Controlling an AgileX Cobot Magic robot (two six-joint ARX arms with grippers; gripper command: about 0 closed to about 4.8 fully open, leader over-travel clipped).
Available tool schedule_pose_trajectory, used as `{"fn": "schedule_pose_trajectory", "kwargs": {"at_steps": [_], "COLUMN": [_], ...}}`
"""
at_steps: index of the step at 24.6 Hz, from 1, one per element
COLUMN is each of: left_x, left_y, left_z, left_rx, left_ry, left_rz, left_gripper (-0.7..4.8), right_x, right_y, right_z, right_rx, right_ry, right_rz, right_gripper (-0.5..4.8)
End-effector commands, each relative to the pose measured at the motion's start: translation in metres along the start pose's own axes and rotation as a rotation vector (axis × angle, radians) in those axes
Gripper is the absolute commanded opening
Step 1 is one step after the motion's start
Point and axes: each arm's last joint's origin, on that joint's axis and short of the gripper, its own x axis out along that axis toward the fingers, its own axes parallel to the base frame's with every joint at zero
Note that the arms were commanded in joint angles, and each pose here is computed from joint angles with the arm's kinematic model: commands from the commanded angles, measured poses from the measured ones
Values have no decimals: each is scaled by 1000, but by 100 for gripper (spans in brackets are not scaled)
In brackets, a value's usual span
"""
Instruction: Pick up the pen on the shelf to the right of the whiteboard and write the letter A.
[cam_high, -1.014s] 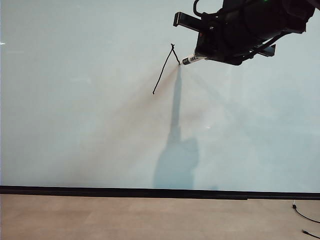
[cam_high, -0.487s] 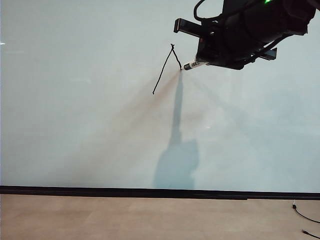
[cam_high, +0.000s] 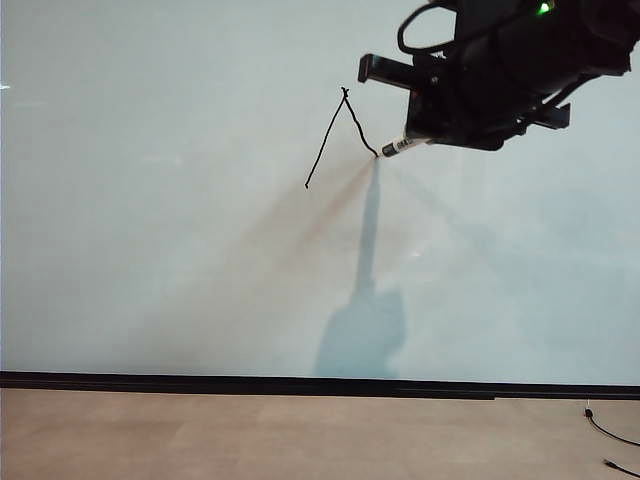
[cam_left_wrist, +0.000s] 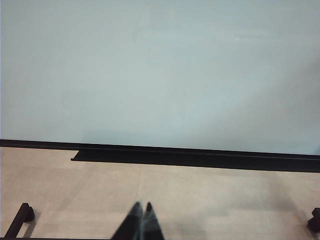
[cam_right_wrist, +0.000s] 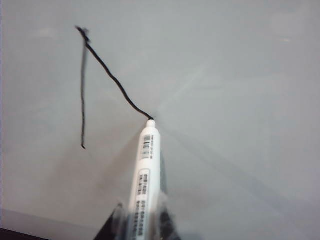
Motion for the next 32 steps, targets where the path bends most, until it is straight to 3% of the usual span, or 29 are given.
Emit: {"fn": "schedule_pose_trajectory", "kwargs": {"at_steps": [1,27,32], "left_x": [0,0,0], "left_y": [0,0,0], "left_z": [2,2,2], "left_rx": [4,4,4], "left_ry": [-10,-10,-10], "left_rz": [0,-1,0], "left_gripper": [-4,-5,-4], "right_x": [0,-2,-3], "right_y": [-2,-6,-5], "right_z": [3,-8,-5], "right_rx": [10,18,28], "right_ry": [-21,49,36], "right_rz": [-39,-97,-61], "right_gripper": [-5,-5,-5]}}
